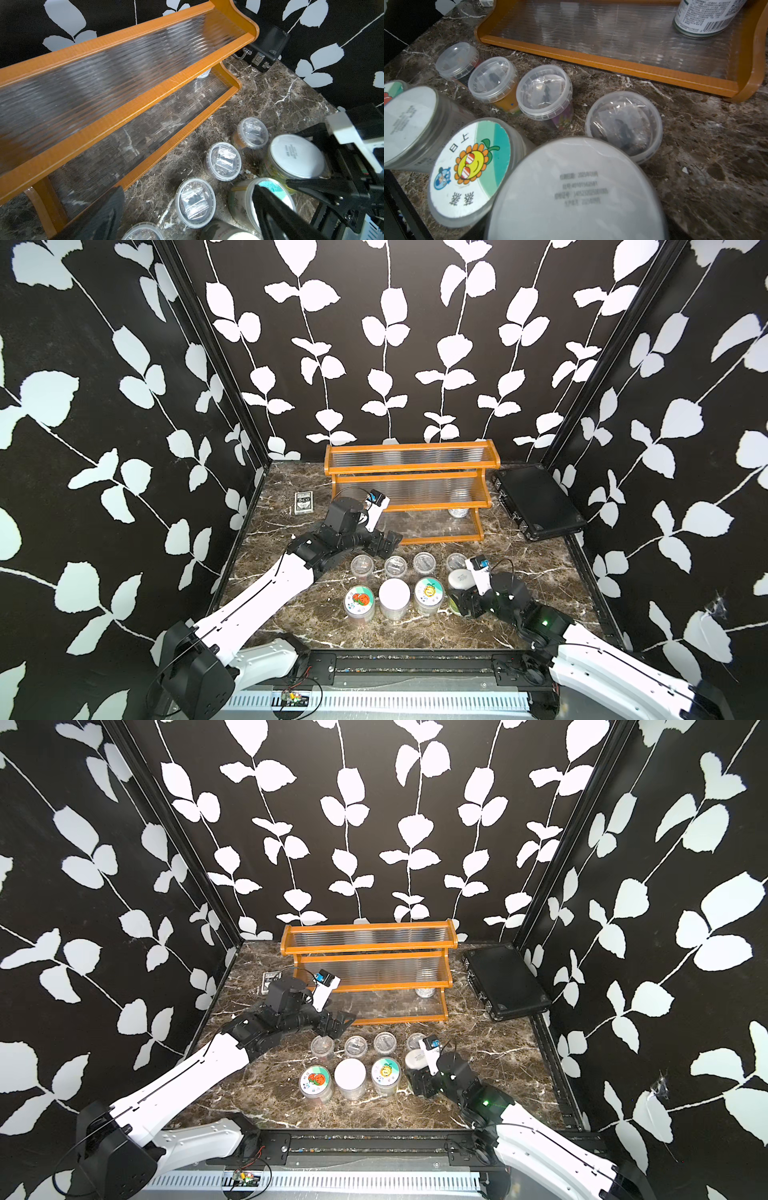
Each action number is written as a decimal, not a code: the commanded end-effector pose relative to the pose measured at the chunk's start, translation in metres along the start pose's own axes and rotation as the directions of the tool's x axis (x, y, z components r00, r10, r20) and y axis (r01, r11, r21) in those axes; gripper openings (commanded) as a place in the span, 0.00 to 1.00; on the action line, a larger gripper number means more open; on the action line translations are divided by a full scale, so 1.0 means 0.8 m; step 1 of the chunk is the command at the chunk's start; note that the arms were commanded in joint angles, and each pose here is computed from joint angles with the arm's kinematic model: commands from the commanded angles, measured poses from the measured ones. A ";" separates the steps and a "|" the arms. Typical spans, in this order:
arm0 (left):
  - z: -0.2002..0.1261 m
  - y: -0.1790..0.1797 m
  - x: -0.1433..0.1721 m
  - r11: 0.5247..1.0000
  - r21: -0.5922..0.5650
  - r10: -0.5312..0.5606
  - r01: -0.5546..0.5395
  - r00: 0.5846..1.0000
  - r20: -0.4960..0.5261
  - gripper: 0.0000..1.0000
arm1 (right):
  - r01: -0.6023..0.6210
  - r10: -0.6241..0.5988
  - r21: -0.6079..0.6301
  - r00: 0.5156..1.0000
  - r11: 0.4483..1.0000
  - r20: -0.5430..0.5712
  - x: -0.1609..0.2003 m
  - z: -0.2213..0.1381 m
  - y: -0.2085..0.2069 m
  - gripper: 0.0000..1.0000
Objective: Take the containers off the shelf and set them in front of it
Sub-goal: Place the container at the center of the board.
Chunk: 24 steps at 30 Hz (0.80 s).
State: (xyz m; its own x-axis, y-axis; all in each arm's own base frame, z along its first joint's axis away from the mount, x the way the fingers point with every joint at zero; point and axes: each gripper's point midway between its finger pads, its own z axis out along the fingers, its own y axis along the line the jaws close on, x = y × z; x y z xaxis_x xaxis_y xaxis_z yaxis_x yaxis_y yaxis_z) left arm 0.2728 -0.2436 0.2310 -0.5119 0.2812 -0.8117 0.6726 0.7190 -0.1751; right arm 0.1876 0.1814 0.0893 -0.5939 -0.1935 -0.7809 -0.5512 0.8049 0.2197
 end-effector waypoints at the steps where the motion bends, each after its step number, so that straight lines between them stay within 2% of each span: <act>1: -0.007 0.001 -0.011 1.000 -0.008 0.011 -0.011 1.000 0.014 0.99 | -0.002 0.004 -0.048 0.999 0.999 0.041 -0.006 0.007 0.011 0.79; 3: -0.006 0.001 -0.011 1.000 -0.006 0.014 -0.014 1.000 0.015 0.99 | 0.021 -0.020 -0.044 1.000 0.999 0.011 0.001 0.005 0.010 0.82; 10: -0.003 0.002 -0.009 1.000 -0.004 0.010 -0.010 1.000 0.011 0.99 | 0.036 -0.036 -0.046 0.999 0.998 0.012 0.009 -0.012 0.008 0.90; 14: 0.001 0.000 -0.008 1.000 0.006 -0.002 0.002 1.000 0.014 0.99 | 0.050 -0.050 -0.057 0.999 0.997 -0.013 0.009 -0.016 0.012 0.99; 20: 0.001 0.000 -0.005 1.000 0.007 -0.015 0.015 1.000 0.014 0.99 | 0.052 -0.055 -0.060 0.997 0.997 -0.045 0.011 -0.017 0.013 1.00; 24: 0.000 0.001 -0.006 1.000 0.002 -0.013 0.013 1.000 0.011 0.99 | 0.070 -0.070 -0.034 0.997 0.997 -0.011 -0.005 -0.026 0.011 1.00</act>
State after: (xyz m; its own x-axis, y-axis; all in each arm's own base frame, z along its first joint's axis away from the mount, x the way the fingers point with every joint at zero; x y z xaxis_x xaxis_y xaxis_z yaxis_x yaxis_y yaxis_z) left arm 0.2735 -0.2443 0.2238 -0.5308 0.2888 -0.7968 0.6670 0.7223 -0.1826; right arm 0.1668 0.1736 0.0798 -0.6078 -0.2711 -0.7464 -0.5973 0.7755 0.2047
